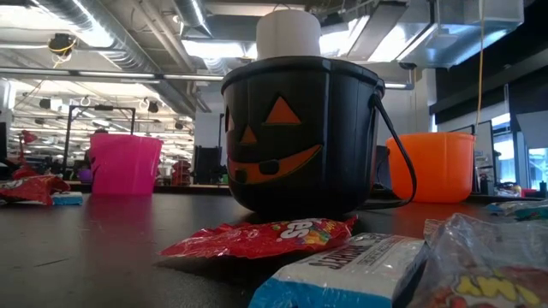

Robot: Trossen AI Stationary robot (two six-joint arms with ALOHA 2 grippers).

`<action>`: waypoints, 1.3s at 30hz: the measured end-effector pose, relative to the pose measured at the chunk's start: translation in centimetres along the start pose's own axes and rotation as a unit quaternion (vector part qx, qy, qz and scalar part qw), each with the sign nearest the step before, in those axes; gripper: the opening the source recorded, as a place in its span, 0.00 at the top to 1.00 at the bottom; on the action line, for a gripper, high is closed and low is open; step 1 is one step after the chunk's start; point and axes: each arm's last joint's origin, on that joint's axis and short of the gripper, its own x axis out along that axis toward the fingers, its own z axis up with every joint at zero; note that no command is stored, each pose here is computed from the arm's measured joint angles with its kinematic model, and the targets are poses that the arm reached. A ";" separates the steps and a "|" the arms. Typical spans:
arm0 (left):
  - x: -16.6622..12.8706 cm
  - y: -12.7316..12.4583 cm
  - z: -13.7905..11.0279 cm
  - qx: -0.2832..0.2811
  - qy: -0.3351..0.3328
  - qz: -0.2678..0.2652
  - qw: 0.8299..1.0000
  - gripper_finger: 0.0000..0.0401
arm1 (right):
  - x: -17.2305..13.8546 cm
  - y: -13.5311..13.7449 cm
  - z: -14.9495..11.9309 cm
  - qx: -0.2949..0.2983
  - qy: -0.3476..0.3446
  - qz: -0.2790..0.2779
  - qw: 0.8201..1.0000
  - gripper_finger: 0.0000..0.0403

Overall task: Sort candy
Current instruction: Put the red candy pack into the orange bucket

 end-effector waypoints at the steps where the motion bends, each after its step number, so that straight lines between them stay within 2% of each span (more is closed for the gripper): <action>1: 0.0 -0.1 0.0 0.000 0.001 -0.001 1.000 0.80 | 0.0 0.0 0.0 0.000 0.000 0.000 1.000 0.65; 15: -0.3 -0.7 -0.2 0.005 0.002 -0.003 1.000 0.80 | 0.0 0.0 -0.2 -0.001 0.011 0.001 1.000 0.99; 20: -0.3 -0.5 -0.1 -0.006 -0.002 0.022 1.000 0.80 | 0.0 0.0 -0.2 -0.001 0.012 0.000 1.000 0.98; 30: -0.7 -0.7 -0.1 -0.002 0.000 0.024 1.000 0.79 | -0.3 -0.1 -0.2 -0.002 0.024 -0.022 0.999 1.00; 39: -1.2 -0.9 -0.4 0.011 0.016 0.028 0.999 0.61 | -0.5 -0.3 -0.2 0.001 0.033 -0.045 0.998 1.00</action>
